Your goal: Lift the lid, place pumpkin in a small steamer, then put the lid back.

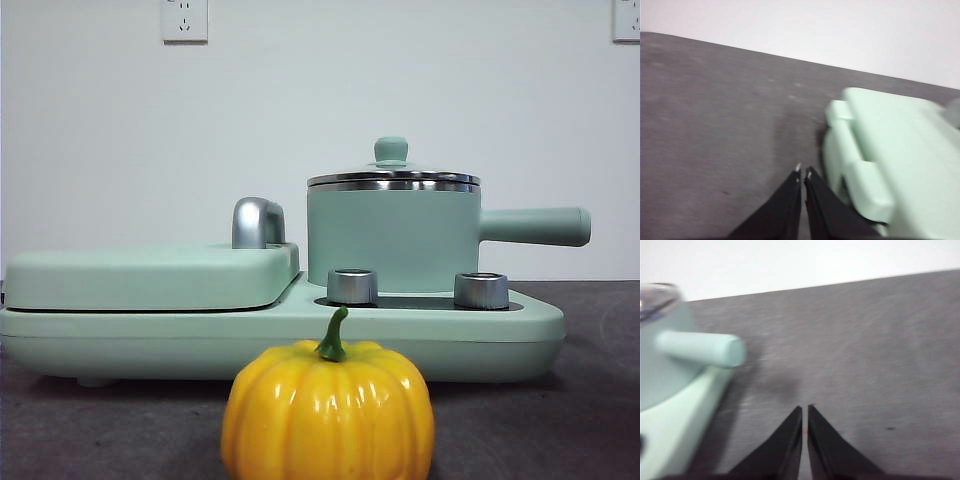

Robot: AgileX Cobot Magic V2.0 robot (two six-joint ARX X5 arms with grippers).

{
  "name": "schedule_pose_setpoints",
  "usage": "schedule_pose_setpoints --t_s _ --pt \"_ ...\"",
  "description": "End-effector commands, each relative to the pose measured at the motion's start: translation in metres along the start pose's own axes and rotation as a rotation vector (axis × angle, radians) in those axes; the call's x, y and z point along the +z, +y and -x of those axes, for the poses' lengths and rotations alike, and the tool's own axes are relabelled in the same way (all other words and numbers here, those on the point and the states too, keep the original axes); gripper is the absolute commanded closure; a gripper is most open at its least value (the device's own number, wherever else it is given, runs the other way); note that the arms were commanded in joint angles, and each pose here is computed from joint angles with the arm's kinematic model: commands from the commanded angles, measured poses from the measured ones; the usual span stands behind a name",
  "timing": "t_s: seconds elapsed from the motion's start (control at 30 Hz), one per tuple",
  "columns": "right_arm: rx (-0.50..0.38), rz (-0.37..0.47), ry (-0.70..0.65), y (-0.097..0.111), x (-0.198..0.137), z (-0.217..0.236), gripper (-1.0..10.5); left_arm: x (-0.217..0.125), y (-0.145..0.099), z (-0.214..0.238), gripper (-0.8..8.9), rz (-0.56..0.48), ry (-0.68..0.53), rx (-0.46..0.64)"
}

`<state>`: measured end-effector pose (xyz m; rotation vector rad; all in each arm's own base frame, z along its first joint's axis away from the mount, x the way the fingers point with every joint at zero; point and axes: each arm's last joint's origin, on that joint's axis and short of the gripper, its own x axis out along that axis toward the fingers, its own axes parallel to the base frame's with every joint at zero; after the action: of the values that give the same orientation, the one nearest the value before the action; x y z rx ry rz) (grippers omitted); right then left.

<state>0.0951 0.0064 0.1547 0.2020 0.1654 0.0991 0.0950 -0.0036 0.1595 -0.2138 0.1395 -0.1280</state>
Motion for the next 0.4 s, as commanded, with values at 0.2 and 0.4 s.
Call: schedule_pose_setpoints --t_s 0.2,0.4 --pt "0.123 -0.162 -0.038 0.015 0.046 0.017 9.3 0.029 -0.012 0.005 7.98 0.083 0.000 -0.063" --pt "0.192 -0.160 0.047 0.027 0.088 0.030 9.3 0.071 -0.026 0.006 7.98 0.085 0.042 -0.112"
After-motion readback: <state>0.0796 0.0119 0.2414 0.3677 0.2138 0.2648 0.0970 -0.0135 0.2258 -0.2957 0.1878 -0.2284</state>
